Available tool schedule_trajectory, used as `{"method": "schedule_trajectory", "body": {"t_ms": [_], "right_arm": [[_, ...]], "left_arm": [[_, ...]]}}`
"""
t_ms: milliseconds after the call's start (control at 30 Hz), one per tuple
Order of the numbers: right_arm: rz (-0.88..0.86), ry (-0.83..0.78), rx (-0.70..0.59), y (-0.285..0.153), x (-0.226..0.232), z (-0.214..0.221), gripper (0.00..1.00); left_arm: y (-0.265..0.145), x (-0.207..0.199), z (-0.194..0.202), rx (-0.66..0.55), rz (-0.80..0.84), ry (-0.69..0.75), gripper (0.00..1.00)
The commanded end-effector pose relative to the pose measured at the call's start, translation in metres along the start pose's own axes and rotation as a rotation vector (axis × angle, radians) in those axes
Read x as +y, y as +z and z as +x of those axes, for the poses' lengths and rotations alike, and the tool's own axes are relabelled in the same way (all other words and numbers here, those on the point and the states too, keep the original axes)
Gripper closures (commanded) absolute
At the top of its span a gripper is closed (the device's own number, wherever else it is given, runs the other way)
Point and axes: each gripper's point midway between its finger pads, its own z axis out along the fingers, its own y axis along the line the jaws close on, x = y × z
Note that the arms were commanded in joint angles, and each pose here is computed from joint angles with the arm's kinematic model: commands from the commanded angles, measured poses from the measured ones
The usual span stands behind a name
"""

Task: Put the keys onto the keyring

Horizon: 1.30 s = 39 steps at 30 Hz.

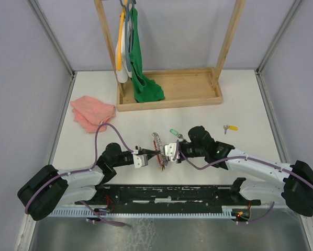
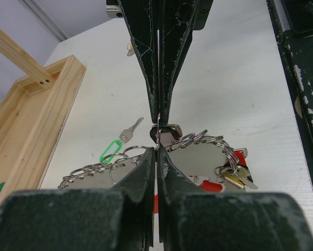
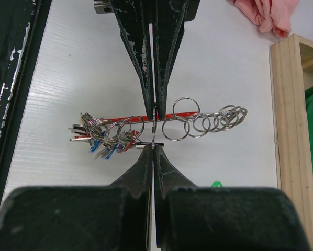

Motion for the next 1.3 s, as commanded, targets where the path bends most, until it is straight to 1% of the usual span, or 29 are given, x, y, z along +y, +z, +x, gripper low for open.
{"method": "schedule_trajectory", "body": {"t_ms": [0,467,900,1267], "right_arm": [[0.024,-0.025,-0.063,0.001,-0.016,-0.026,0.99],[0.025,-0.025,-0.074,-0.001,-0.017,-0.030,0.99],[0.005,-0.033,-0.108,-0.001,-0.014,-0.038,0.99],[0.024,-0.055,-0.126,-0.006,-0.016,-0.044,0.99]], "left_arm": [[0.007,0.019,-0.033,-0.109,-0.031,0.065,0.97],[0.009,0.017,-0.034,-0.114,-0.017,0.062,0.97],[0.012,0.009,-0.038,-0.134,0.040,0.054,0.97],[0.013,0.006,-0.036,-0.125,0.060,0.040,0.97]]}}
